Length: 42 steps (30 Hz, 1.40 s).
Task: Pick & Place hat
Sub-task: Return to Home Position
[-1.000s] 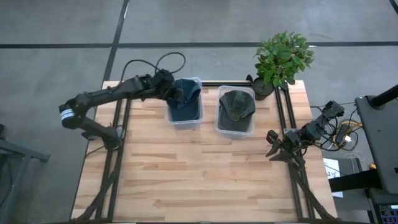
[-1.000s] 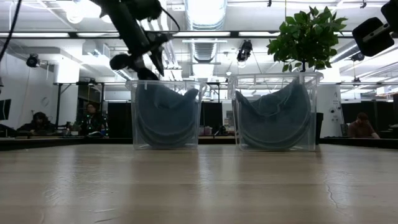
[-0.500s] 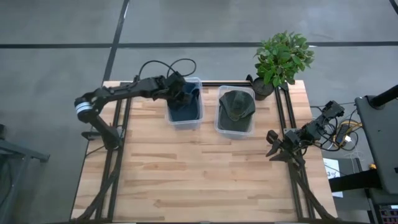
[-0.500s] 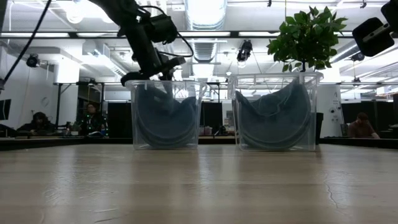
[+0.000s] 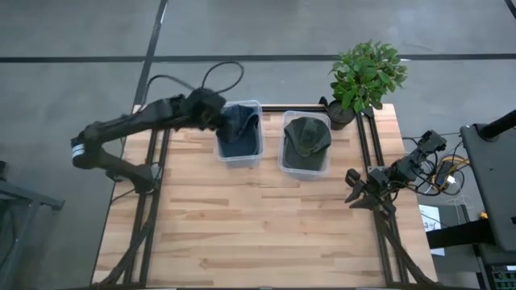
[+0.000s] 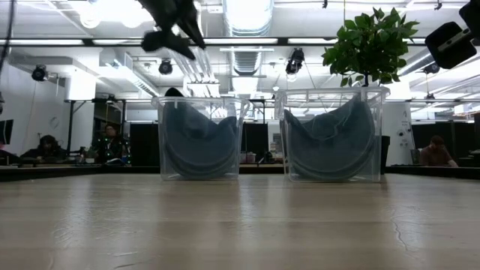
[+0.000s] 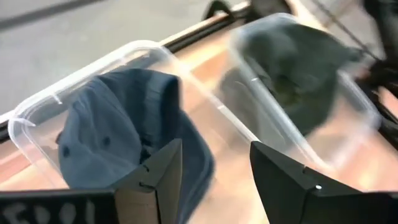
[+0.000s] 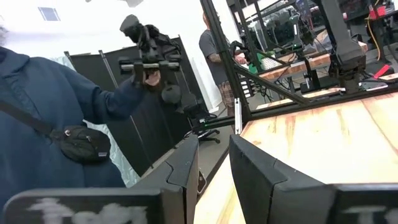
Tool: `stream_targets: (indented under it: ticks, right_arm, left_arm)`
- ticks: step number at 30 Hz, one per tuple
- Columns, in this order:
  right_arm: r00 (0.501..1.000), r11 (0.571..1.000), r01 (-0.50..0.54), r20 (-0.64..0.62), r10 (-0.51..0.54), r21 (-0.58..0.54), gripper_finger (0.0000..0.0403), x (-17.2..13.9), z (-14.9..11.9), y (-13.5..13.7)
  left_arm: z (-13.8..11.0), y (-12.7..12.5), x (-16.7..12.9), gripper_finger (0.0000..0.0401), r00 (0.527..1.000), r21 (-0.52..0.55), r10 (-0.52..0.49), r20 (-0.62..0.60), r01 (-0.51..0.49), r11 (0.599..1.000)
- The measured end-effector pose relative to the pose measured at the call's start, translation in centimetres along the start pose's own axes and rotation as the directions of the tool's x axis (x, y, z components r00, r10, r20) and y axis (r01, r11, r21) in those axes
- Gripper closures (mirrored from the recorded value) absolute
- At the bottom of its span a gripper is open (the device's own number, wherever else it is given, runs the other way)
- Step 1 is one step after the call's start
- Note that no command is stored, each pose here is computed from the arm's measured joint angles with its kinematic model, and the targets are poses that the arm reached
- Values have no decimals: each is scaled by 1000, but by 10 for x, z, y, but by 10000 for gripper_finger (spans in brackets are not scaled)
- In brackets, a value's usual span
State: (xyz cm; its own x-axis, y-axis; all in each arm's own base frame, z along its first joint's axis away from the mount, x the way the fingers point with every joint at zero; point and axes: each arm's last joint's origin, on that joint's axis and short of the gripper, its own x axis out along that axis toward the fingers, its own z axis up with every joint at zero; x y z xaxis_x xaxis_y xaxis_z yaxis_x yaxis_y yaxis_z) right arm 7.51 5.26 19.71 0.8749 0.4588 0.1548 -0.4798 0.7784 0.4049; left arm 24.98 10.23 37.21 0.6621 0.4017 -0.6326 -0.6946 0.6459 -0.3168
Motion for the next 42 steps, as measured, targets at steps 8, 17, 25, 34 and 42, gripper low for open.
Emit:
stream_targets:
  ticks: [8,17,25,34,42]
  right_arm:
    - [1000,1000,5,4,-5,0,316,0,0,0]
    - [1000,1000,1,3,-1,0,316,0,0,0]
    - [1000,1000,-4,4,4,1,316,0,0,0]
    - [994,995,-99,-35,99,-2,316,-1,4,5]
    - [995,994,-57,-87,50,-89,316,-7,23,10]
  left_arm:
    - [-46,-5,-70,220,985,94,-106,139,93,991]
    - [-102,21,-91,220,971,60,-189,143,182,981]
    - [-152,37,-59,220,826,224,-519,221,475,851]
    - [-212,72,-29,220,617,249,-722,313,681,689]
    - [-232,90,-24,220,606,278,-721,338,667,691]
